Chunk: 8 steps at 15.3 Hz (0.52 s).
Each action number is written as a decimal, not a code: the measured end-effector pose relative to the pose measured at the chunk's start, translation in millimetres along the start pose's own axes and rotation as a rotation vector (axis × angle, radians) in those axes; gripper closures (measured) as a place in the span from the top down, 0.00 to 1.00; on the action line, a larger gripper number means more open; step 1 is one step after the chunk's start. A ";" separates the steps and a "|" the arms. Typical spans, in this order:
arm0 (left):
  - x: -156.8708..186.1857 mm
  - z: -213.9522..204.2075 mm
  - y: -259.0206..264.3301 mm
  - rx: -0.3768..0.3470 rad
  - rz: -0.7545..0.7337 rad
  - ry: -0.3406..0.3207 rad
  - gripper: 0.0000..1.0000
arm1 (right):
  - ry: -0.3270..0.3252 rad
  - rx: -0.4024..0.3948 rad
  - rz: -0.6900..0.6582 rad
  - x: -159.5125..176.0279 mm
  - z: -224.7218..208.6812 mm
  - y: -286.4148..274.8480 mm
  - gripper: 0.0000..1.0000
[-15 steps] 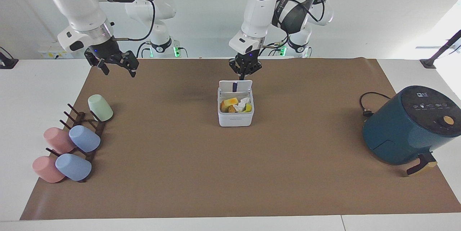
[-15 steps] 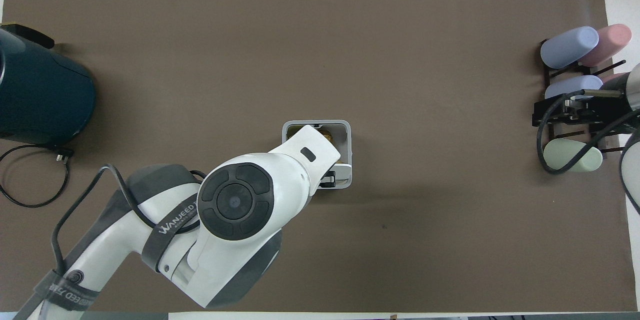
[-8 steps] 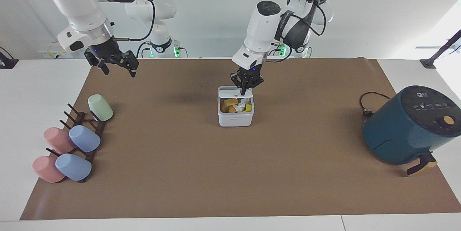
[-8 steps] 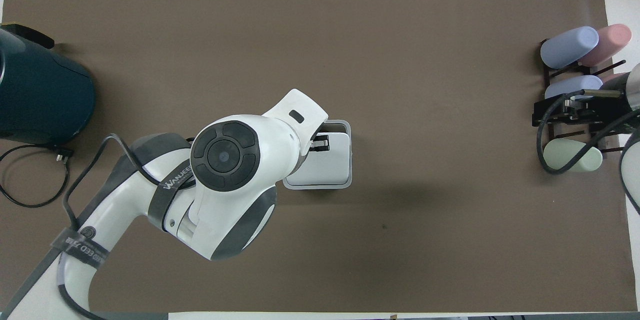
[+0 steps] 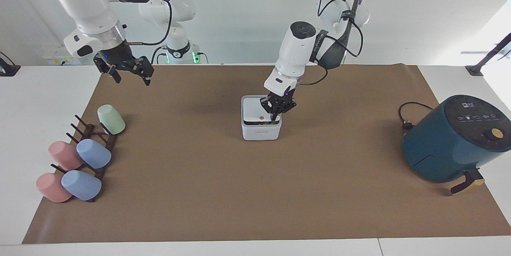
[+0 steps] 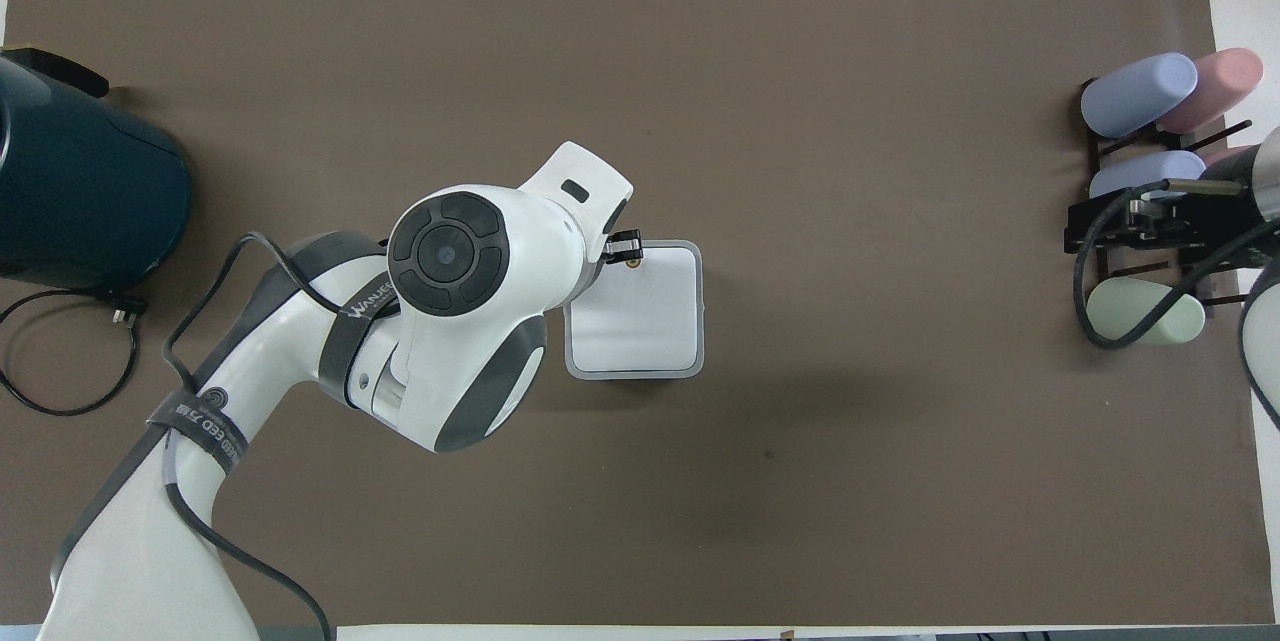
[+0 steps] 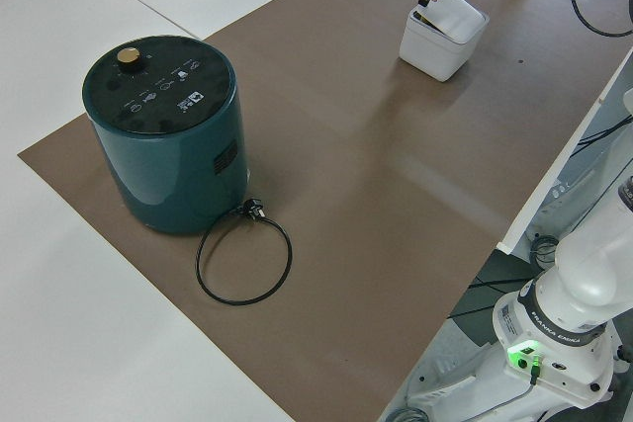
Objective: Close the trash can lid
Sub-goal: 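Push the bin lid down over the opening with the left gripper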
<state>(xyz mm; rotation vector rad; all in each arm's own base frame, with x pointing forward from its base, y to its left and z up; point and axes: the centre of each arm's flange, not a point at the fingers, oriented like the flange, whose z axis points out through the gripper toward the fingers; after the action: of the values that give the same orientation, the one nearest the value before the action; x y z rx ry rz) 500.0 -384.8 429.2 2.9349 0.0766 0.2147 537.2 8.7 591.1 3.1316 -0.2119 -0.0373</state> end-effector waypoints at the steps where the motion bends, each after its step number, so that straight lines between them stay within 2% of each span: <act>1: -0.2 3.1 0.7 0.000 0.001 -0.001 0.01 | 0.000 0.000 0.000 0.0 0.0 0.0 1.00; 8: 1.1 15.0 1.4 -0.004 0.001 0.003 0.01 | 0.000 0.000 0.000 0.0 0.0 0.0 1.00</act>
<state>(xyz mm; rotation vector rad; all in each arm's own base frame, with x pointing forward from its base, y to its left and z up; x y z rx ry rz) 503.4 -389.0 415.1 2.9311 0.0758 0.2186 537.2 8.7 591.1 3.1316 -0.2119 -0.0373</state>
